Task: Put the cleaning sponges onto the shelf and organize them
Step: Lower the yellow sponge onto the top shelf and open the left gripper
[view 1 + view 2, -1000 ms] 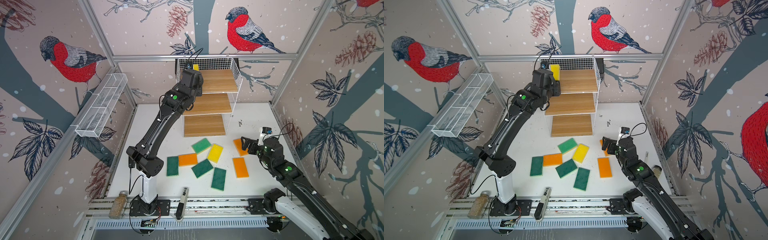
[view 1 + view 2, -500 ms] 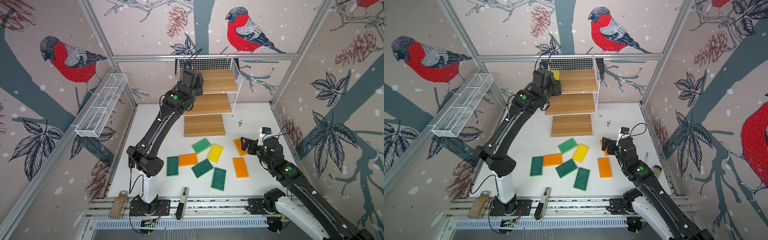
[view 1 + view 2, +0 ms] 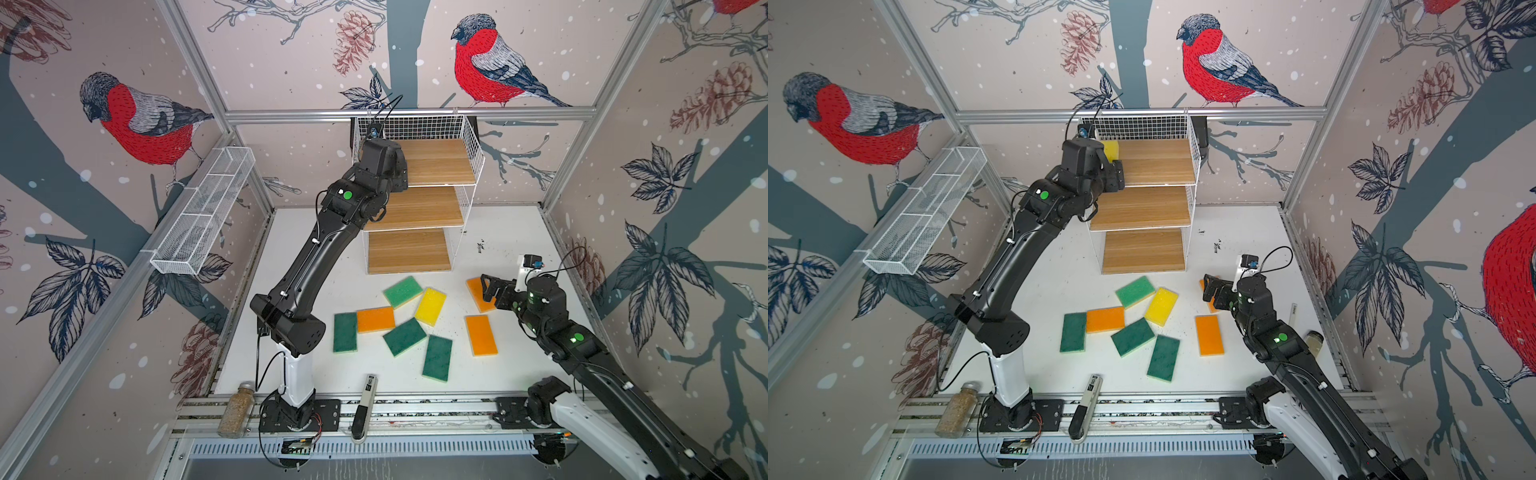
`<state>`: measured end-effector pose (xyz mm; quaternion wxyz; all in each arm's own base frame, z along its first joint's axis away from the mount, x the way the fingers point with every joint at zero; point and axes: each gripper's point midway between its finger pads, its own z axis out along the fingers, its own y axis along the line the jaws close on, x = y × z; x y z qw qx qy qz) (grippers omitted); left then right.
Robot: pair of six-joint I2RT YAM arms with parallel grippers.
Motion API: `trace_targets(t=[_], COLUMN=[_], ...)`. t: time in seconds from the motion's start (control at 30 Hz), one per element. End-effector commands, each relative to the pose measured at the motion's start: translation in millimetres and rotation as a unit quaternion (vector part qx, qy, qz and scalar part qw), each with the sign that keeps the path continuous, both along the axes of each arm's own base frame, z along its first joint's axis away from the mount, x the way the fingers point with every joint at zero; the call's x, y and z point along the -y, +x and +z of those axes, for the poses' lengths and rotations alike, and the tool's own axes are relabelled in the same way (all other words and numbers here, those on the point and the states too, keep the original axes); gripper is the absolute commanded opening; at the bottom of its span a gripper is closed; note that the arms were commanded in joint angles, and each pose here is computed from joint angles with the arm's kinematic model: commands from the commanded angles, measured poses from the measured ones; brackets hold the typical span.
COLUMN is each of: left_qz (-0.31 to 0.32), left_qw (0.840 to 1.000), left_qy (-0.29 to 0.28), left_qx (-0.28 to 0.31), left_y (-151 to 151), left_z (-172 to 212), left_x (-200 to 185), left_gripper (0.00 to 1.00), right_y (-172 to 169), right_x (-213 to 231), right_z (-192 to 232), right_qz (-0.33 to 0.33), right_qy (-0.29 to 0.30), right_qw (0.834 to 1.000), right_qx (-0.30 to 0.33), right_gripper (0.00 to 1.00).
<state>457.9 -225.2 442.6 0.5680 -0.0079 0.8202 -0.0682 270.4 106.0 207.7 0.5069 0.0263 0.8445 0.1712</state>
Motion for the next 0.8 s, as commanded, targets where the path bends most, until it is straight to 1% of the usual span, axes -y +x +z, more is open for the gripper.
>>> trace_targets(t=[0.0,0.77], left_qz=[-0.002,-0.049], left_qw=[1.0,0.998], left_qy=[-0.01,-0.029], left_qx=[0.001,0.019], left_y=[-3.8,-23.9], left_z=[4.0,23.1], left_x=[-1.7,1.9], left_gripper=[0.8,0.8], right_y=[0.2,-6.4], right_x=[-1.5,1.5], right_z=[4.3,0.0], right_qz=[-0.001,-0.004], right_qy=[0.013,0.017], right_qw=[1.0,1.0], right_qx=[0.004,-0.005], right_gripper=[1.0,1.0])
